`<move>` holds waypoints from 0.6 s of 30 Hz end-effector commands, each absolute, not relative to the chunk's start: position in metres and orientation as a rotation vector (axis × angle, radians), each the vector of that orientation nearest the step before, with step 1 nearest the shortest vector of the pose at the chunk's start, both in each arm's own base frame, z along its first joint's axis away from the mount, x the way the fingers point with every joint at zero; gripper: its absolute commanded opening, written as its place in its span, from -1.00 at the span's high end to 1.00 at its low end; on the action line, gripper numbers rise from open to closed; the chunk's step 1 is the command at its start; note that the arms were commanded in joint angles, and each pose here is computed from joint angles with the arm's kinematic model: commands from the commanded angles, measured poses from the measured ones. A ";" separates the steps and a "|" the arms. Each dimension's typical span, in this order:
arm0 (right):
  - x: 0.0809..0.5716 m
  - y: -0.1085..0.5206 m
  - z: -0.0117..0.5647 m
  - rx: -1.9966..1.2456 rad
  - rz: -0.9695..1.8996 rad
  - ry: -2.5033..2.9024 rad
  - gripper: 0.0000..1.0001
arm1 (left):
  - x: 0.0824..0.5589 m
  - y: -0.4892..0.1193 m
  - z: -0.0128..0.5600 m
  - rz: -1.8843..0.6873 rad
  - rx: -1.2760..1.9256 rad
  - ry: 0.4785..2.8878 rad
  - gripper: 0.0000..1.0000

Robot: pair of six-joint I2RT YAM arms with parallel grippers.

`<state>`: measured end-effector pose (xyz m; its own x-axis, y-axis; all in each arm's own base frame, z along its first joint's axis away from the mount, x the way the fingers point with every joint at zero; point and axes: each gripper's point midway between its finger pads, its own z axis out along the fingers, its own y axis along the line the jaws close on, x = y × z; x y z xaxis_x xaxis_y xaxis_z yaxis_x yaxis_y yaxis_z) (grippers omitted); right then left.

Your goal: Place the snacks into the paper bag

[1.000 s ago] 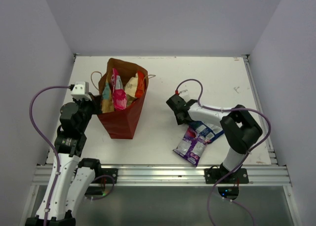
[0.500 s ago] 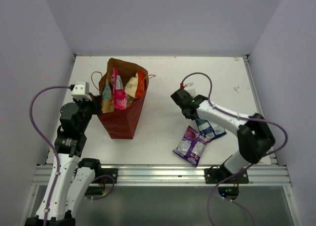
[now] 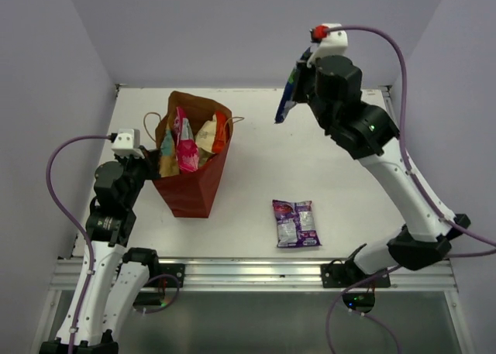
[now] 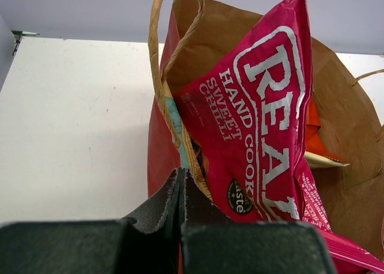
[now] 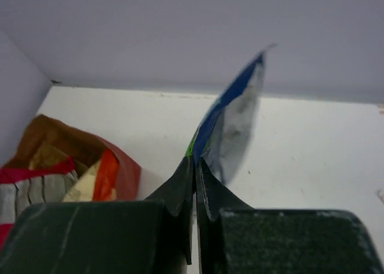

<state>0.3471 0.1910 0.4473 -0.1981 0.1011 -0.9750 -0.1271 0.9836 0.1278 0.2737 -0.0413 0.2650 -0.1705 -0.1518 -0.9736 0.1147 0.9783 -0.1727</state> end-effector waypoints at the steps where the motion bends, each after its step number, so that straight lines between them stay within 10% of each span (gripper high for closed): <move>1: 0.377 0.235 0.493 -0.160 0.263 1.655 1.00 | 0.275 -0.047 0.274 -0.247 0.016 1.687 1.00; 18: 0.403 0.352 0.467 -0.332 0.605 1.655 1.00 | 0.275 -0.047 0.274 -0.248 0.017 1.685 1.00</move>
